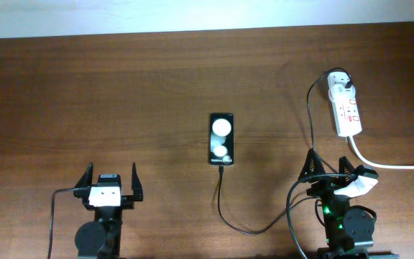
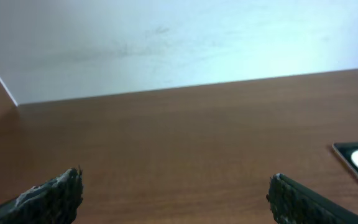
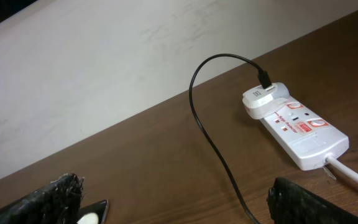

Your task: Plug charger to phone and switch on socket

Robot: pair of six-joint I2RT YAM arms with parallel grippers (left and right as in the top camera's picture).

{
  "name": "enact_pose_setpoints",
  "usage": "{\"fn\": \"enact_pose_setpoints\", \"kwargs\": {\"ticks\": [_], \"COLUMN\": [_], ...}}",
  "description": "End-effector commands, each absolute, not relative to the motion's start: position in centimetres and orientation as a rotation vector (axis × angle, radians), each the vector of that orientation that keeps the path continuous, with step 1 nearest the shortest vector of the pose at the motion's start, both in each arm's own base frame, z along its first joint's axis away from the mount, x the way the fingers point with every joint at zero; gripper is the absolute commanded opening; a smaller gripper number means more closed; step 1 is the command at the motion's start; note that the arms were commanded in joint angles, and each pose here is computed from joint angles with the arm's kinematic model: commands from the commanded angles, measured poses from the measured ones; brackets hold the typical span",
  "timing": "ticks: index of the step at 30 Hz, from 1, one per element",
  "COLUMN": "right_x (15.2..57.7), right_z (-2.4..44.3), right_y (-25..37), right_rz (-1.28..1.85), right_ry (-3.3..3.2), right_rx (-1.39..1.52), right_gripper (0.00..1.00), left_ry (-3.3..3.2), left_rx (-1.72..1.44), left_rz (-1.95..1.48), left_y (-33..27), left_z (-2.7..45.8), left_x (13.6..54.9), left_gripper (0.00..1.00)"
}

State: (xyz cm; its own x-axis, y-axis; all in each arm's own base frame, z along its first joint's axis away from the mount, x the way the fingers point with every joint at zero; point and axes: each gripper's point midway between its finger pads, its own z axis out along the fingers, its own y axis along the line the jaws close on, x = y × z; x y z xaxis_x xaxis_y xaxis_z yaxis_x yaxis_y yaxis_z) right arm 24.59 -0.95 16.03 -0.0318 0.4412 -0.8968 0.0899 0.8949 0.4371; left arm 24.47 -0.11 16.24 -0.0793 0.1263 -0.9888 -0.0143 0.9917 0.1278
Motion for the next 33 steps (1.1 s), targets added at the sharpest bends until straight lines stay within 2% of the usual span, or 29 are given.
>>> {"fn": "enact_pose_setpoints", "kwargs": {"ticks": [1, 33], "right_x": [24.58, 24.58], "right_z": [15.73, 15.73], "right_y": [-0.69, -0.7], "right_rz": [0.296, 0.296], "right_ry": [1.6, 1.6], "right_rx": [0.406, 0.406], "right_gripper": [0.99, 0.99], "left_ry": [1.643, 1.643], "left_rx": [0.164, 0.16], "left_rz": [0.082, 0.085], "left_y": [-1.29, -1.12], "left_z": [15.61, 15.63], "left_x": [24.56, 24.57], "left_gripper": [0.99, 0.99]}}
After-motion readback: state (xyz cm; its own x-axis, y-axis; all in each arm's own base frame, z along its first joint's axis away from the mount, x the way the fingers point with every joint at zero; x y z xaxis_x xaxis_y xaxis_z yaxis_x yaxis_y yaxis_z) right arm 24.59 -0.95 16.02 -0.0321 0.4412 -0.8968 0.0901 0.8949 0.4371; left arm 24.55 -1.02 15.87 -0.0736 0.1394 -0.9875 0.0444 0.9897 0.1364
